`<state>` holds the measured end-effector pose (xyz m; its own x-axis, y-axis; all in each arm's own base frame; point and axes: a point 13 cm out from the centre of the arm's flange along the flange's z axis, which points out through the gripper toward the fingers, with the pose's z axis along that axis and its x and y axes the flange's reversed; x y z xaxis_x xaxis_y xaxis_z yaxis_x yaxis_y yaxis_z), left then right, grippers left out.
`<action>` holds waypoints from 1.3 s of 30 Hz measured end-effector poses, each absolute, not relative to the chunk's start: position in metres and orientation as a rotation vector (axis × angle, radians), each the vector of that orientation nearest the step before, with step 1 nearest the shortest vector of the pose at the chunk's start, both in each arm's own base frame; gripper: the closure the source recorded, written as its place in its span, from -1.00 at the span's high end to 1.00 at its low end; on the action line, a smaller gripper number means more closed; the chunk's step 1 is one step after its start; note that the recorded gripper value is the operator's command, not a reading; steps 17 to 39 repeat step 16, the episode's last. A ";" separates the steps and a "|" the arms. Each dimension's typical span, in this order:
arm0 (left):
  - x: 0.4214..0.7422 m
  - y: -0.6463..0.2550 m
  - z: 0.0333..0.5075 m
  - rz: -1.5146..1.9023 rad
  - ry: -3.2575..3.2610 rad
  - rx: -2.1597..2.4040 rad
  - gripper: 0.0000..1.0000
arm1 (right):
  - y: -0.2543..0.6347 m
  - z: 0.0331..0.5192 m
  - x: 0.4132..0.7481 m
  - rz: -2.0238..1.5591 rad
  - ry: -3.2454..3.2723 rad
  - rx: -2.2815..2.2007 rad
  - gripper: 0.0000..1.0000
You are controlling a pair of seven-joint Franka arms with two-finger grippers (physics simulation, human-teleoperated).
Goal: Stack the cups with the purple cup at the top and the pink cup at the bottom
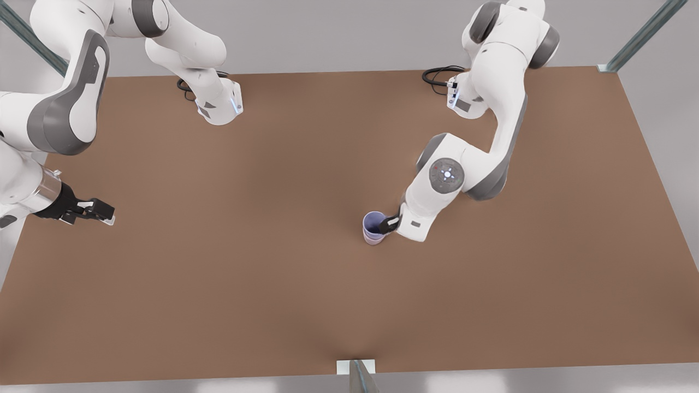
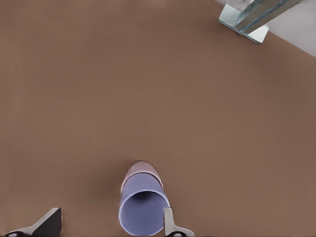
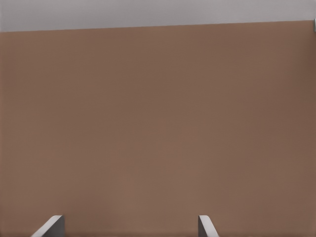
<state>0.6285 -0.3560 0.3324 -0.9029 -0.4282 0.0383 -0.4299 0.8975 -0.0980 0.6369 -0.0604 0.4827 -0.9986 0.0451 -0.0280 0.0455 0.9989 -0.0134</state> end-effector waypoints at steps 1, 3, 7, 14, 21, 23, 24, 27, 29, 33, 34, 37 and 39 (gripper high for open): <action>0.644 -0.310 0.355 0.110 -3.070 0.745 1.00 | -0.060 0.483 0.637 -0.021 3.113 0.070 1.00; 0.659 -0.220 0.396 0.010 -3.091 0.824 1.00 | -0.060 0.483 0.637 -0.021 3.113 0.067 1.00; 0.642 -0.136 0.461 0.021 -3.107 0.726 1.00 | -0.059 0.482 0.638 -0.020 3.113 0.064 1.00; 0.614 -0.112 0.501 0.040 -3.160 0.338 1.00 | -0.059 0.481 0.638 -0.020 3.114 0.061 1.00; 0.610 -0.111 0.499 0.030 -3.156 0.243 1.00 | -0.059 0.481 0.638 -0.020 3.114 0.060 1.00; 0.610 -0.111 0.499 0.030 -3.156 0.243 1.00 | -0.059 0.481 0.638 -0.020 3.114 0.060 1.00; 0.610 -0.111 0.499 0.030 -3.156 0.243 1.00 | -0.059 0.481 0.638 -0.020 3.114 0.060 1.00; 0.610 -0.111 0.499 0.030 -3.156 0.243 1.00 | -0.059 0.481 0.638 -0.020 3.114 0.060 1.00; 0.610 -0.111 0.499 0.030 -3.156 0.243 1.00 | -0.059 0.481 0.638 -0.020 3.114 0.060 1.00; 0.610 -0.111 0.499 0.030 -3.156 0.243 1.00 | -0.059 0.481 0.638 -0.020 3.114 0.060 1.00; 0.610 -0.111 0.499 0.030 -3.156 0.243 1.00 | -0.059 0.481 0.638 -0.020 3.114 0.060 1.00; 0.610 -0.111 0.499 0.030 -3.156 0.243 1.00 | -0.059 0.481 0.638 -0.020 3.114 0.060 1.00; 0.610 -0.111 0.499 0.030 -3.156 0.243 1.00 | -0.059 0.481 0.638 -0.020 3.114 0.060 1.00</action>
